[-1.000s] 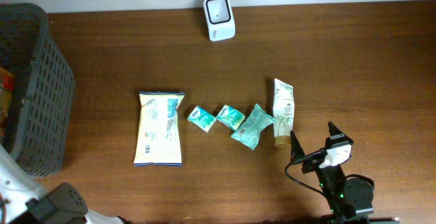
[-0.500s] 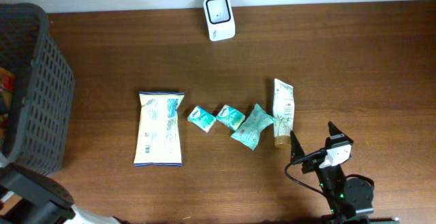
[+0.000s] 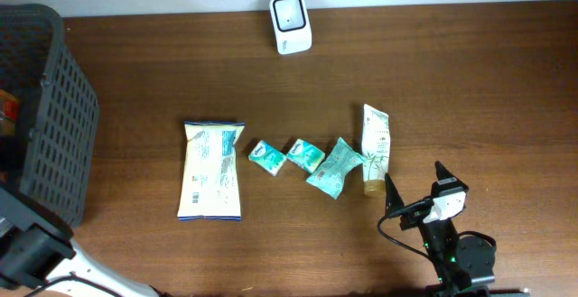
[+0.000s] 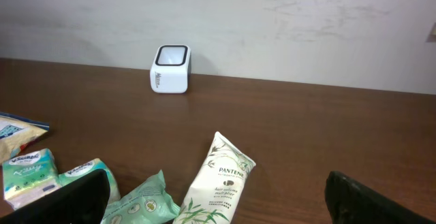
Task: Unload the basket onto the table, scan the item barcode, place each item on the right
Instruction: 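Return the left gripper to the basket and grasp the San Remo spaghetti pack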
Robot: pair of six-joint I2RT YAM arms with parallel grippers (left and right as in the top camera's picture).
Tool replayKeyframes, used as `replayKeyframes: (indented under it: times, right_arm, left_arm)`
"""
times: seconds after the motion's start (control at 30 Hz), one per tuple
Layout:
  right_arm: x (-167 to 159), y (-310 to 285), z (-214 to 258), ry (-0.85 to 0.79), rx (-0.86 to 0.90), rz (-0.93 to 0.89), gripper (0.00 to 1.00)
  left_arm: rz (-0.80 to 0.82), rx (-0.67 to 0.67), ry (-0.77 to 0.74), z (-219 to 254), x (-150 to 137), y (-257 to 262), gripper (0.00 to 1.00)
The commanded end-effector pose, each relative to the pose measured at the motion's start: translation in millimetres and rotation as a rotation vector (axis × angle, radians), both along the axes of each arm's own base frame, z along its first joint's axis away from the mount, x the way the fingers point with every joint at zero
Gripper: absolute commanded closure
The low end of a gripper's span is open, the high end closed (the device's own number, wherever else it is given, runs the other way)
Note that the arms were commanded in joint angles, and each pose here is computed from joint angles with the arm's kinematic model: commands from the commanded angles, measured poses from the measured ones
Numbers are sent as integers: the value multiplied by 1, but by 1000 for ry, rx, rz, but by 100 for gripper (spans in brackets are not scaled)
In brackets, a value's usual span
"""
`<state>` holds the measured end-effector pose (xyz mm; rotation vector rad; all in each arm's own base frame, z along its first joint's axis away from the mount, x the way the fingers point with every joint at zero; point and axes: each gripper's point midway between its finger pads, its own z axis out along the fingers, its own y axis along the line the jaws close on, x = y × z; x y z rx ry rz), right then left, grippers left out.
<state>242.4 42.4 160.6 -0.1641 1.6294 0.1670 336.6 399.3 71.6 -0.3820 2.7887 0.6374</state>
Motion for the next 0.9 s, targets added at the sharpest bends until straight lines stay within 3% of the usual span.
replayKeyframes:
  times: [0.0, 0.07, 0.1, 0.13, 0.2, 0.23, 0.43, 0.53, 0.67, 0.77, 0.87]
  right_arm:
    - [0, -1, -2, 4, 3, -2, 1]
    - [0, -1, -2, 4, 3, -2, 1]
    - [0, -1, -2, 4, 3, -2, 1]
    - [0, -1, -2, 4, 3, -2, 1]
    - [0, -1, -2, 4, 3, -2, 1]
    - [0, -1, -2, 4, 3, -2, 1]
    - [0, -1, -2, 4, 3, -2, 1]
    - [0, -1, -2, 4, 3, -2, 1]
    - [0, -1, -2, 4, 3, -2, 1]
    - [0, -1, -2, 4, 3, -2, 1]
    - [0, -1, -2, 4, 3, -2, 1]
  left_arm:
    - [-4, -17, 29, -25, -3, 4, 10]
    - [-7, -35, 35, -33, -3, 2, 24]
    - [-7, -39, 39, -36, -3, 2, 51]
    - [-9, -43, 39, -37, -3, 1, 72]
    - [-3, -44, 37, -36, -2, 1, 95]
    - [-3, -48, 40, -37, -3, 0, 100]
    - [38, -11, -33, 1, 12, -9, 100]
    - [139, 80, -314, 108, 51, -24, 100]
    - [14, 198, -608, 258, 81, -99, 100]
    - [-105, 222, -833, 350, 80, -181, 100]
    - [-94, 326, -1019, 426, 49, -227, 100]
